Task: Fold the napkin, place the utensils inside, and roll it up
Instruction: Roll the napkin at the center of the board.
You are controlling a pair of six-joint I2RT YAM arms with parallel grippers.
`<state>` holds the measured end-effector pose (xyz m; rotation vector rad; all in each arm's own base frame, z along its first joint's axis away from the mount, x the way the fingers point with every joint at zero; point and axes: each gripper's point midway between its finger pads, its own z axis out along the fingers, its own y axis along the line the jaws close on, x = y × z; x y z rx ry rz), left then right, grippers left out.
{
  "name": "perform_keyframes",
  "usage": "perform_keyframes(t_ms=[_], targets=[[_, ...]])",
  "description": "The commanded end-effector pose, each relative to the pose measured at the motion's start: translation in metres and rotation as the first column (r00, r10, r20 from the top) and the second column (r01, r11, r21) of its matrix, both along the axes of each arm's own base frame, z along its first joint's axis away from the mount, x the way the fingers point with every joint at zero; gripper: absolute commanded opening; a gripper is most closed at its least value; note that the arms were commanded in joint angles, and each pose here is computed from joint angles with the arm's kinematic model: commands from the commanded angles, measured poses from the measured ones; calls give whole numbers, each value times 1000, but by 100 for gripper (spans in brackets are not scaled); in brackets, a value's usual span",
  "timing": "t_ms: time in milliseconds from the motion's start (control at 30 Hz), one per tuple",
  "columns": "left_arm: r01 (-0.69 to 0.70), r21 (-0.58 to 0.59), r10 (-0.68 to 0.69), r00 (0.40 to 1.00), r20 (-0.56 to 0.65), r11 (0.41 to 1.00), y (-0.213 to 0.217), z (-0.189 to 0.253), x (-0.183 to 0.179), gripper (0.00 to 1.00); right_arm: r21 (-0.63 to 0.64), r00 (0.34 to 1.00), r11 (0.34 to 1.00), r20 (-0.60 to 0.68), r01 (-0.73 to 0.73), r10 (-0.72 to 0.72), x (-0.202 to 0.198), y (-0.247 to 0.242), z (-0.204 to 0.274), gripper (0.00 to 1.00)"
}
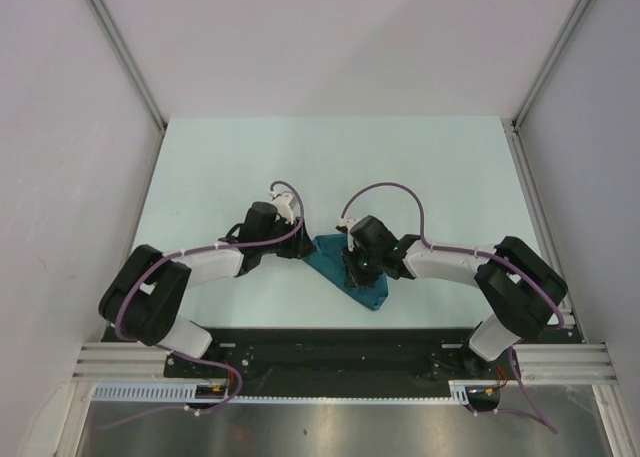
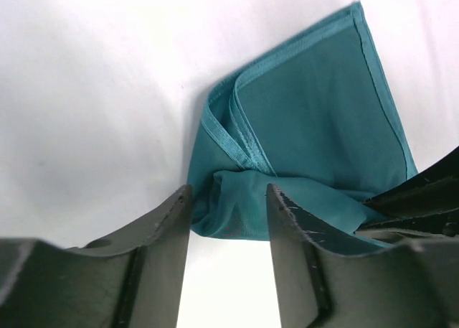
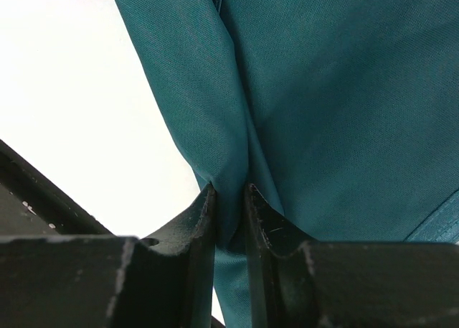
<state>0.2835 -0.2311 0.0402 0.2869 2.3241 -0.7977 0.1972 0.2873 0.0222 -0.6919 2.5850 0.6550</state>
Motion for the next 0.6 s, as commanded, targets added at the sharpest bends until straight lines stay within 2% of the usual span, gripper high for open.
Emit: perform_keyframes(t_ms=[0, 333, 567], targets=[[-29, 25, 26, 995, 94, 999, 7, 21, 15, 54, -135, 989, 991, -148, -9, -11, -33, -30, -40, 22], [15, -14, -14, 996, 84, 1000, 0, 10, 14, 58, -121, 986, 992, -167, -17, -4, -35, -28, -42, 22], [45, -21, -44, 998, 45, 999, -6, -9, 13, 51, -108, 982, 994, -189, -17, -4, -37, -28, -44, 22]])
